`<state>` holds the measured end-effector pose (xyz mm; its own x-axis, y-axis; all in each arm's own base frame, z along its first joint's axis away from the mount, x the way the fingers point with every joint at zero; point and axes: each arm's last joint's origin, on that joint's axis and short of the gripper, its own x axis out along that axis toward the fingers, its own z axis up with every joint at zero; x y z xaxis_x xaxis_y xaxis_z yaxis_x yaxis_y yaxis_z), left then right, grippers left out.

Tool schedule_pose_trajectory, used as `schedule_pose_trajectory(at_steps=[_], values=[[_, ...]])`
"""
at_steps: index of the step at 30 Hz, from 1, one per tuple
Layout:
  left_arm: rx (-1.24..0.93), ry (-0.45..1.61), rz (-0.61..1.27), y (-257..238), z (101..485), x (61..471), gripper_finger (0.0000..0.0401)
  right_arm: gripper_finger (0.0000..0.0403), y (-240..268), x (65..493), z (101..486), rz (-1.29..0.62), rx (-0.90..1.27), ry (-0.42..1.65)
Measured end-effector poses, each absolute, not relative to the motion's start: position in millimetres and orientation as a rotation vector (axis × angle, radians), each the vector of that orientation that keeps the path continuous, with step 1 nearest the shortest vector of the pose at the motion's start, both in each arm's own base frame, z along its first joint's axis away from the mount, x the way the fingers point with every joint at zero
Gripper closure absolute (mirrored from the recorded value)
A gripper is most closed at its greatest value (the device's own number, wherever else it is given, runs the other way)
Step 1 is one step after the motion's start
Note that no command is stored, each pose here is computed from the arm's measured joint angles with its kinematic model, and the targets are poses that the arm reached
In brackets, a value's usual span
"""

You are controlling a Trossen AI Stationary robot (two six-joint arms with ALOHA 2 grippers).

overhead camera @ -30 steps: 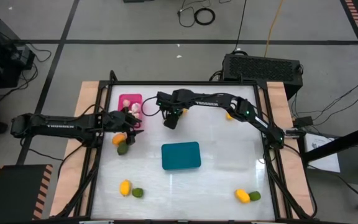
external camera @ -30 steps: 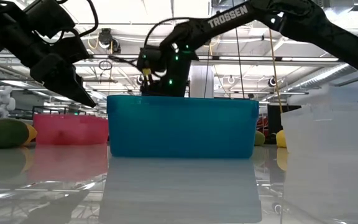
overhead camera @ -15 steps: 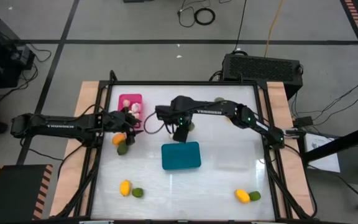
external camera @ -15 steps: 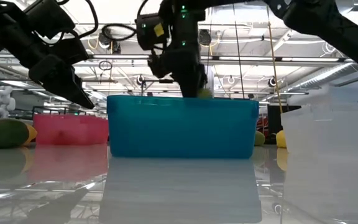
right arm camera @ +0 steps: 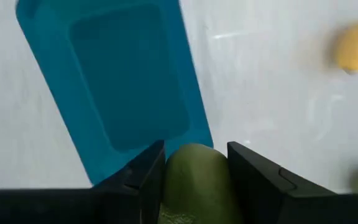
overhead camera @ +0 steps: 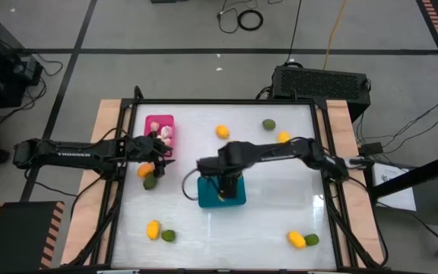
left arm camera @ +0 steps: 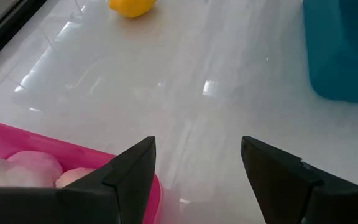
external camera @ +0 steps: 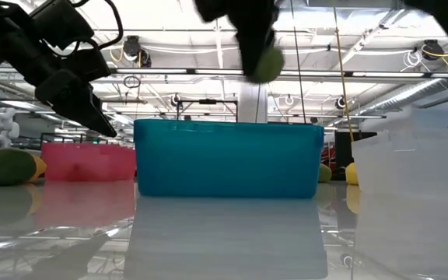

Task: Sort produce into baskets
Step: Put the green lime into the white bin

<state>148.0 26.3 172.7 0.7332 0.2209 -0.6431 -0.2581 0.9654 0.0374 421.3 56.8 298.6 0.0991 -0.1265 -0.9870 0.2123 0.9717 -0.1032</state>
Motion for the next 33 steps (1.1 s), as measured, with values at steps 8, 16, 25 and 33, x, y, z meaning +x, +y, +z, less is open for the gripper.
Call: schedule_pose_trajectory(at_steps=[8, 16, 25, 33], values=[[-0.063, 0.709, 0.266, 26.1, 172.0, 147.3, 0.0157, 0.0246, 76.1, 350.3, 285.8, -0.568, 0.13, 1.508], [-0.087, 0.688, 0.276, 26.3, 173.3, 148.4, 0.0157, 0.0245, 72.8, 280.1, 247.4, -0.708, 0.431, 1.472], [-0.109, 0.673, 0.287, 26.5, 174.1, 149.1, 0.0157, 0.0228, 66.0, 245.2, 229.9, -0.823, 0.6, 1.415], [-0.109, 0.651, 0.287, 26.7, 175.8, 150.4, 0.0157, 0.0161, 66.5, 244.6, 229.2, -0.775, 0.663, 1.487]])
